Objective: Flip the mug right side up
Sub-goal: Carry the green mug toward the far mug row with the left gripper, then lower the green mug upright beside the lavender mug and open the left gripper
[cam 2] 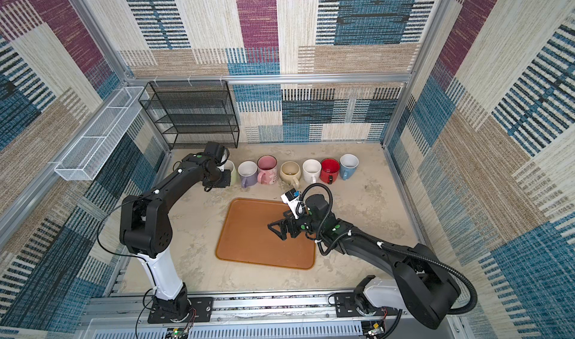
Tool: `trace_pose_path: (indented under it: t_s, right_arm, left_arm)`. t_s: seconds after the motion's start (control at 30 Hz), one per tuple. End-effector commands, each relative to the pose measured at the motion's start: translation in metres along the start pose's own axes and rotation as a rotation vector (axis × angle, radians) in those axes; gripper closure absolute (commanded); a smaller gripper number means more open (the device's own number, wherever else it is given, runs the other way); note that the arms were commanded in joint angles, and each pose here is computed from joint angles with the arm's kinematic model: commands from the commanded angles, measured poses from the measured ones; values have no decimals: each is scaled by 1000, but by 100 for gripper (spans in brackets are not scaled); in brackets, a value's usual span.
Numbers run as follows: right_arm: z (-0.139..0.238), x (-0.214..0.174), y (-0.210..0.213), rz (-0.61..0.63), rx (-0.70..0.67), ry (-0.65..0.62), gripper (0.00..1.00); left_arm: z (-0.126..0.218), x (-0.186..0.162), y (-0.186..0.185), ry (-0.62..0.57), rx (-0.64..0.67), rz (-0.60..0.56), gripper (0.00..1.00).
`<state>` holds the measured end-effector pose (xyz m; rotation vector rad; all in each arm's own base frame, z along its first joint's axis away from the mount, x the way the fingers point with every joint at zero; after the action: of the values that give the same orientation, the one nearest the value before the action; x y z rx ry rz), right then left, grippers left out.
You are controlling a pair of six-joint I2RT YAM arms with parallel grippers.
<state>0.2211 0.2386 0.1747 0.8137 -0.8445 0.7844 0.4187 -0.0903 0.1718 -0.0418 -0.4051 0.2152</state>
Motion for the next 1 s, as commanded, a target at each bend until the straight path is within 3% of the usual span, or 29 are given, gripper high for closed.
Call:
trace_pose_path:
  t_s: [0.0,0.97]
  right_arm:
    - [-1,5,-1,19,-7,-14,0]
    - [-7,2,-5,17,-9,10,0]
  left_arm:
    - [-1,9,-2,-22,-17,-23,100]
    - [-32,18,-5,20,-12,-6,100]
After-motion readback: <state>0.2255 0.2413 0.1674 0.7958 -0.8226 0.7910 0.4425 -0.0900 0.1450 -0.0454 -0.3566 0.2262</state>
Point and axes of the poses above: each gripper's point midway between its finger pads, its own z axis back along the fingers, its own y axis along the line the jaws close on, x = y × z, the point moved 6 cm from there along z, back along the fingers, and after that the axes turned 13 degrees about z, right-handed, at the moved point
